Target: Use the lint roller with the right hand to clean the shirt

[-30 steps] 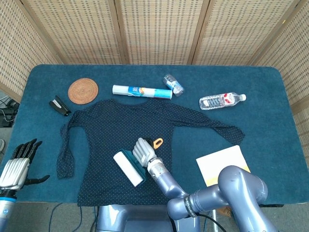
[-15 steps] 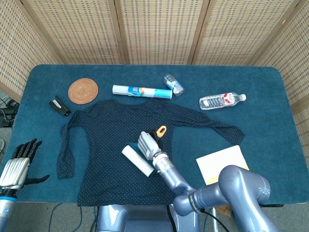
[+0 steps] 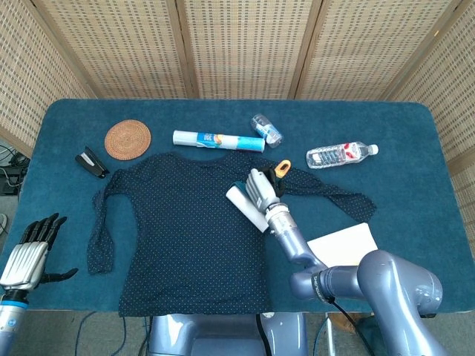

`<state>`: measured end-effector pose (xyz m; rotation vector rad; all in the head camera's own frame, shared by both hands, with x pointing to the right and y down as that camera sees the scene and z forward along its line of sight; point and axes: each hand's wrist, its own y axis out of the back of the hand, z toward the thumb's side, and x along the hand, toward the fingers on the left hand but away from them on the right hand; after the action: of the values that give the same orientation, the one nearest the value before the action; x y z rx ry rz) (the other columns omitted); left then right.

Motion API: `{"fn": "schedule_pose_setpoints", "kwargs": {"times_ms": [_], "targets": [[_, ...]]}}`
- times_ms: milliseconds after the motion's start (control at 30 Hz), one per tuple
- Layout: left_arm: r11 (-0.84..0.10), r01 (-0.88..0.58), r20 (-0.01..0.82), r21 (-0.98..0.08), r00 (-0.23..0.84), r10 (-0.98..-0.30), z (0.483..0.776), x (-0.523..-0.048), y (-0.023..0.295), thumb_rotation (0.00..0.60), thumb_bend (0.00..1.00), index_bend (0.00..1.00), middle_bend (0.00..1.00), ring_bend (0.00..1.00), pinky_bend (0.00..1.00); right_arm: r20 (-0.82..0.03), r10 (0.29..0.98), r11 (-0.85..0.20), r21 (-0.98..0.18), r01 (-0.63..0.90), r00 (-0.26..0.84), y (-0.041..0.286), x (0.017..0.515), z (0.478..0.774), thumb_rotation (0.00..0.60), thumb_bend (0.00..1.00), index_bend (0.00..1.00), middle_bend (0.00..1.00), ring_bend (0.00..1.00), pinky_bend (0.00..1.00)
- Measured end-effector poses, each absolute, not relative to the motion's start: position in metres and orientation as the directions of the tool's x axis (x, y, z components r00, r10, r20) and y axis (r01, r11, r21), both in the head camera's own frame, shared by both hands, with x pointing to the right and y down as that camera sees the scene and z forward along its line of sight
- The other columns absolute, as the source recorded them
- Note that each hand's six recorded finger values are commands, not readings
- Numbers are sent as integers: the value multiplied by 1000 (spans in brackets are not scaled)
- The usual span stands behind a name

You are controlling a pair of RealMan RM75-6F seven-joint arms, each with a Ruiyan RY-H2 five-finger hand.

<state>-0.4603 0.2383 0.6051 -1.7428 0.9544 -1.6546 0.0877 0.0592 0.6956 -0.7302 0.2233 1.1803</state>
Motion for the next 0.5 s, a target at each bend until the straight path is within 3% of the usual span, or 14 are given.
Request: {"fn": "schedule_pose_setpoints", "kwargs": {"times_ms": [200, 500], "targets": [[-600, -120, 605, -791, -11, -796, 606, -460, 238, 600, 0, 0, 0, 0, 0, -529, 737, 198, -425, -883, 420, 71, 77, 694, 600, 687, 715, 1000, 1000, 1000], [-604, -118, 609, -788, -8, -793, 608, -460, 238, 600, 0, 0, 0, 0, 0, -526, 660, 286, -485, -826, 537, 115, 31, 682, 600, 687, 716, 1000, 1000, 1000]]}}
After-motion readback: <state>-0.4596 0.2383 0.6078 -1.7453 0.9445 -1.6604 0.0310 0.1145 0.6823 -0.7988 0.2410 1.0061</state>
